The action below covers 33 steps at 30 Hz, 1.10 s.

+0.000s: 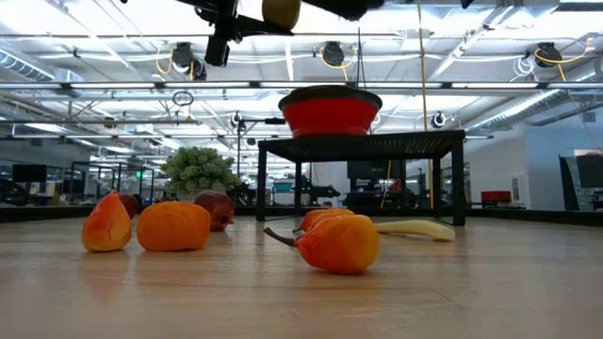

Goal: Pick & Place Fruit
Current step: Put the green kiwi into the red strainer bowl on the shelf

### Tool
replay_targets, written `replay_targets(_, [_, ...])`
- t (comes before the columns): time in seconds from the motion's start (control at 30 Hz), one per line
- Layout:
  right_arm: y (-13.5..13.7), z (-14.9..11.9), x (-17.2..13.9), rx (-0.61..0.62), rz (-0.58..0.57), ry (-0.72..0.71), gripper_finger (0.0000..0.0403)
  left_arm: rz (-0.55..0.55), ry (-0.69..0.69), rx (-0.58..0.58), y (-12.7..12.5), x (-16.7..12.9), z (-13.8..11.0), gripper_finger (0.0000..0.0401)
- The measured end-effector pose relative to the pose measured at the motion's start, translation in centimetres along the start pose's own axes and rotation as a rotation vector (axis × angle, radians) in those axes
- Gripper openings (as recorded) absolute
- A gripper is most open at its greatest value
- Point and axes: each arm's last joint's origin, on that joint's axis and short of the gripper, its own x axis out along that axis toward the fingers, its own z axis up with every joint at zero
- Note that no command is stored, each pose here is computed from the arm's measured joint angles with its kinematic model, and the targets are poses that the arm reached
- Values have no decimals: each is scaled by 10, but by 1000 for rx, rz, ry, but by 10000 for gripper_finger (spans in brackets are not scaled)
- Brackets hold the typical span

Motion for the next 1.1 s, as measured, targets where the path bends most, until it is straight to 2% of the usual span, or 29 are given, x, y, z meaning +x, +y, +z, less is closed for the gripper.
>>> replay_targets(0.13, [1, -6, 5, -6, 11, 28, 356, 18, 7, 4, 2, 0, -1, 202])
replay_targets(0.33, [-1, -3, 6, 0, -70, 18, 353, 25, 11, 7, 3, 0, -1, 202])
replay_targets(0.6, [0, -6, 5, 78, -63, 45, 353, 21, 10, 6, 2, 0, -1, 202])
replay_targets(1.1, [2, -12, 5, 22, -45, 107, 356, 27, 10, 7, 3, 0, -1, 202])
